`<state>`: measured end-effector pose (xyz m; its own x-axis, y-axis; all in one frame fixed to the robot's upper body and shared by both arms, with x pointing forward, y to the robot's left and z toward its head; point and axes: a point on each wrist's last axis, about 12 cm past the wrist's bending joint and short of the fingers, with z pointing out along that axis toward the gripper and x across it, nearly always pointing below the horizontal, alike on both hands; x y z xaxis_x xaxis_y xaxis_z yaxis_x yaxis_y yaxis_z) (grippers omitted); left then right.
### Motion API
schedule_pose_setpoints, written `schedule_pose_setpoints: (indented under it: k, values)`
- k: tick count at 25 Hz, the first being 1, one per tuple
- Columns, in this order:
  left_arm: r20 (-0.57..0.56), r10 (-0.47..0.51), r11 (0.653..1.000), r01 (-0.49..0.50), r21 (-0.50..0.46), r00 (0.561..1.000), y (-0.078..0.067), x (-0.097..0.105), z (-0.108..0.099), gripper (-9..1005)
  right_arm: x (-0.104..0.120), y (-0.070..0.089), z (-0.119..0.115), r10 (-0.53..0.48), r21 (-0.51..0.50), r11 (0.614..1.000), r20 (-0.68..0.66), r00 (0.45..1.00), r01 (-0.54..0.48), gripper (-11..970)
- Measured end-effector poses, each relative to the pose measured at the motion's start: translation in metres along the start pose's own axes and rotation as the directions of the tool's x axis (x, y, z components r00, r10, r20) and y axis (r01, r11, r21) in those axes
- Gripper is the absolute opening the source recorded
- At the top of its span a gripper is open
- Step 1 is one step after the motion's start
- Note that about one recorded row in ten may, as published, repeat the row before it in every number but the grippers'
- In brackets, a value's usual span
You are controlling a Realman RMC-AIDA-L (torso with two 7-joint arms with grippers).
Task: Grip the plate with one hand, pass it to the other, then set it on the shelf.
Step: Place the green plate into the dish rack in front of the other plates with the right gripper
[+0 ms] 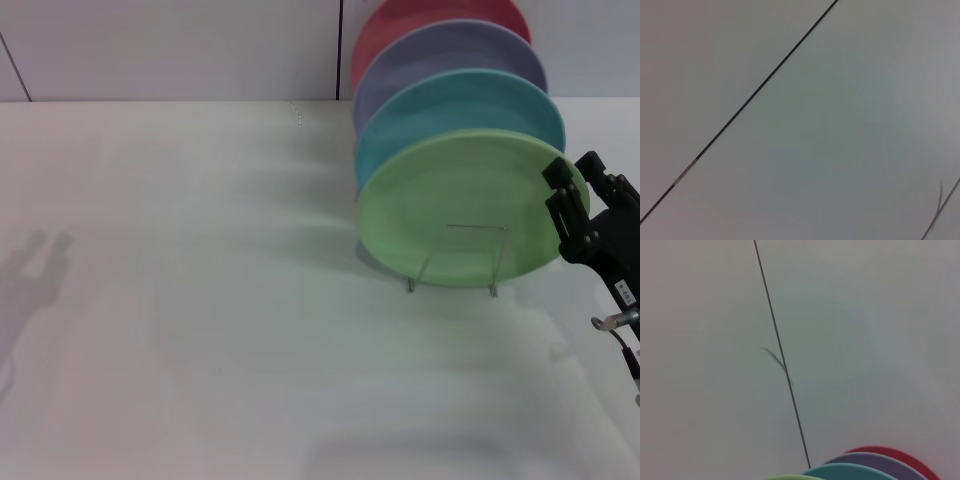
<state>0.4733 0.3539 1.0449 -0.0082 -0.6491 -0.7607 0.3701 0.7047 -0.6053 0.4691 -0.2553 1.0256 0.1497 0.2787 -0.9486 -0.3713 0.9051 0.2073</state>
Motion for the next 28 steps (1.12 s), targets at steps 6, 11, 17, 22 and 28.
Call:
schedule_pose_setpoints:
  k: [6, 11, 17, 22, 28]
  values:
    - [0.003, 0.0, 1.0, 0.0, 0.007, 1.0, -0.001, 0.0, 0.0, 424, 0.001, -0.002, 0.002, -0.004, -0.017, 1.0, -0.016, 1.0, 0.004, 369]
    - [0.006, 0.0, 1.0, 0.0, 0.012, 1.0, -0.001, -0.001, 0.001, 423, 0.002, -0.003, 0.002, -0.01, -0.019, 1.0, -0.029, 1.0, 0.009, 370]
    - [0.006, 0.005, 1.0, -0.005, 0.018, 1.0, -0.001, -0.004, 0.003, 423, 0.002, -0.006, 0.0, -0.025, -0.025, 0.999, -0.04, 0.999, 0.024, 403]
    - [0.006, 0.007, 1.0, -0.007, 0.022, 1.0, -0.001, -0.004, 0.005, 424, -0.001, -0.008, -0.002, -0.04, -0.037, 0.999, -0.025, 0.999, 0.039, 410]
    - [0.007, 0.008, 1.0, -0.008, 0.021, 1.0, 0.0, -0.005, 0.004, 424, -0.003, -0.012, -0.004, -0.056, -0.033, 0.998, -0.015, 0.998, 0.056, 410]
